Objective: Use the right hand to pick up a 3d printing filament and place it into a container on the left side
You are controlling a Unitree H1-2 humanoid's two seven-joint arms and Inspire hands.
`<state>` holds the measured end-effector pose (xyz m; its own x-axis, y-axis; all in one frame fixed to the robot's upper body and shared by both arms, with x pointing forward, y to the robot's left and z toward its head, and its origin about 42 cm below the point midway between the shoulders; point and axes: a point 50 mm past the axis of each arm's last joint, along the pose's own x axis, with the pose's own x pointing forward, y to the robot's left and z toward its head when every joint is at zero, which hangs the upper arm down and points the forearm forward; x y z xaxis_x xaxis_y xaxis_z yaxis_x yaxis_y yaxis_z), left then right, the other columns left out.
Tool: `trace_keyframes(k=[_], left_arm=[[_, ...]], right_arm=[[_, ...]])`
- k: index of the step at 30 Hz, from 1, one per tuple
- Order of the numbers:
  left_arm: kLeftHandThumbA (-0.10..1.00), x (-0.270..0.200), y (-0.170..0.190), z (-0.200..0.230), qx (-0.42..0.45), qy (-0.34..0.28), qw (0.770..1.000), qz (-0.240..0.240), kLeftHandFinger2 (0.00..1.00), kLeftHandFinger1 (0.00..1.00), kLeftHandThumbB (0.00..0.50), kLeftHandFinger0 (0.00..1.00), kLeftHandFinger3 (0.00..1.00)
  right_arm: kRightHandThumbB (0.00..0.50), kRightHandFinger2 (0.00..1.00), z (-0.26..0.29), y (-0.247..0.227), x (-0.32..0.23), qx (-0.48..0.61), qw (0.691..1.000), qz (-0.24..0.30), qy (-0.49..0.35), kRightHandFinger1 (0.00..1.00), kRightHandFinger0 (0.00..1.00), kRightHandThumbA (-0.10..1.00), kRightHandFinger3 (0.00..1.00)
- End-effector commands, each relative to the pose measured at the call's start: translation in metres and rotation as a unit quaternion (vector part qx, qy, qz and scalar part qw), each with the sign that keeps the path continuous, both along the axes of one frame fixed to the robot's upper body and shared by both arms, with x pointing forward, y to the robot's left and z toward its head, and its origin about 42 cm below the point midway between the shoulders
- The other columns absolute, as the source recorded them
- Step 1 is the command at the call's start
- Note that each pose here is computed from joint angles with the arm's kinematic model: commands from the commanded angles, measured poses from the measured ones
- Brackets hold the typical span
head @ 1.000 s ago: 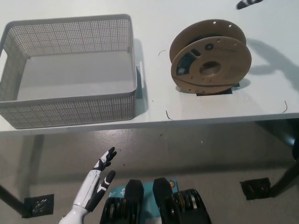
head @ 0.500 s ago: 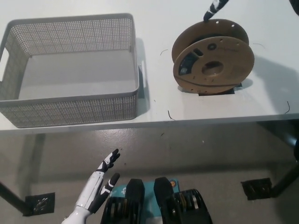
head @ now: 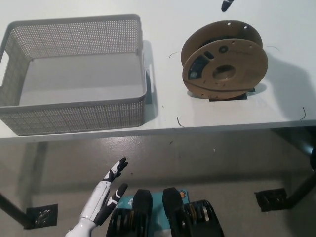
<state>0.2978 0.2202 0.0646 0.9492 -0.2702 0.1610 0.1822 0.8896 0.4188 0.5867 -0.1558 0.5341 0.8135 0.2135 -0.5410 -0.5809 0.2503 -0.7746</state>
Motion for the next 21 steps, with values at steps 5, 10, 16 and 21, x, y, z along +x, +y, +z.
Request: trace_keyframes(k=[5, 10, 16, 21], left_arm=[[1.00, 0.003, 0.000, 0.016, -0.001, -0.041, 0.999, -0.007, 1.00, 1.00, 0.257, 1.00, 1.00], [1.00, 0.006, 0.002, 0.017, 0.003, -0.045, 0.999, -0.008, 1.00, 1.00, 0.246, 1.00, 1.00], [1.00, 0.007, 0.004, 0.018, 0.000, -0.044, 0.999, -0.009, 1.00, 1.00, 0.252, 1.00, 1.00], [1.00, 0.002, 0.006, 0.016, 0.004, -0.042, 0.999, -0.010, 1.00, 1.00, 0.248, 1.00, 1.00]], right_arm=[[0.380, 1.00, 0.003, 0.001, -0.002, -0.036, 0.999, 0.005, 0.013, 1.00, 1.00, 1.00, 1.00], [0.443, 1.00, -0.014, 0.007, 0.000, -0.062, 0.998, 0.017, 0.027, 1.00, 1.00, 1.00, 1.00], [0.479, 1.00, -0.043, 0.008, 0.004, -0.062, 0.997, 0.030, 0.041, 1.00, 1.00, 1.00, 1.00], [0.446, 1.00, -0.077, 0.012, 0.005, -0.056, 0.995, 0.036, 0.073, 1.00, 1.00, 1.00, 1.00]])
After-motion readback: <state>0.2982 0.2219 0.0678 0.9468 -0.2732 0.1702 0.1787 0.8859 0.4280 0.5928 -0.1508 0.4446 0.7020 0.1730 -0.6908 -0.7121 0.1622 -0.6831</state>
